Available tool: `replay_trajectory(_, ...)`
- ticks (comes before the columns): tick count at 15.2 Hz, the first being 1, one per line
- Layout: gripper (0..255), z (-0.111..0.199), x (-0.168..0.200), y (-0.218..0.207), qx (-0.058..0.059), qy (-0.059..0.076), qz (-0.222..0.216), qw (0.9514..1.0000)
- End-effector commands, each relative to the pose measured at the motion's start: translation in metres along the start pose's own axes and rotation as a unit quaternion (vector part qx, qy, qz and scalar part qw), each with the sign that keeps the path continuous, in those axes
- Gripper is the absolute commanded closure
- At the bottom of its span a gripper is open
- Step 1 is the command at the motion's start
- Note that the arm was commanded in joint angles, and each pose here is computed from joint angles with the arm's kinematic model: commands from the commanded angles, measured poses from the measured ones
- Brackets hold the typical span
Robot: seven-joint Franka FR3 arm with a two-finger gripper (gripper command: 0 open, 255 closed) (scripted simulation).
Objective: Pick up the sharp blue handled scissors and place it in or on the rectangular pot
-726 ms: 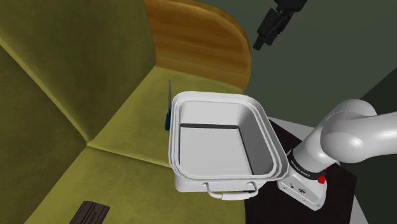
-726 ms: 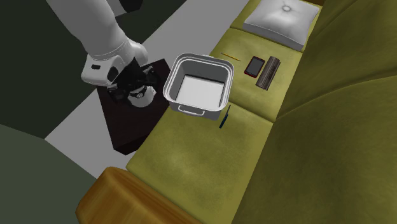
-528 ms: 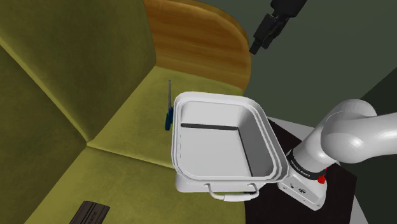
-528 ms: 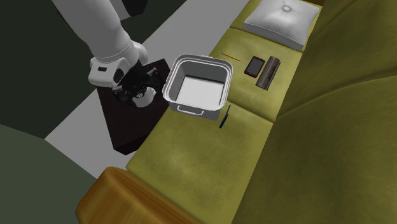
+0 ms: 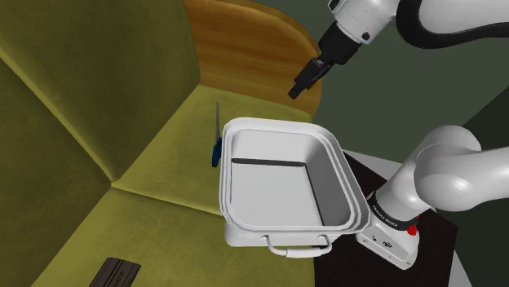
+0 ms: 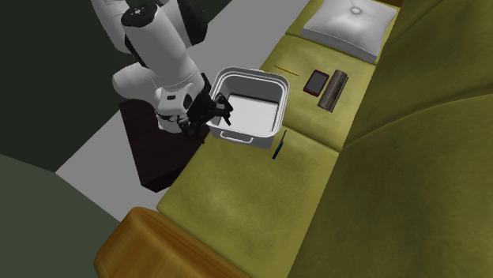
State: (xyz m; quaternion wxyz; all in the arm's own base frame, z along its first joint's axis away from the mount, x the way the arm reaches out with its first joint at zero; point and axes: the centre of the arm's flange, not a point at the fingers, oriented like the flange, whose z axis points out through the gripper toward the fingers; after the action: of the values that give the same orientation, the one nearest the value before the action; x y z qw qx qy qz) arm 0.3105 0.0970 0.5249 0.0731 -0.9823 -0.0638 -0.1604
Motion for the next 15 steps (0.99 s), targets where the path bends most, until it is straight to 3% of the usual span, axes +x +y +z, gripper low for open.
replay_trajectory(1,0,0.023,-0.004,-0.015,0.010,0.025,-0.009,0.9996)
replay_trajectory(8,0,0.094,-0.009,-0.064,0.043,0.102,-0.043,0.9930)
replay_trajectory(15,0,0.163,-0.008,-0.117,0.075,0.178,-0.077,0.9782)
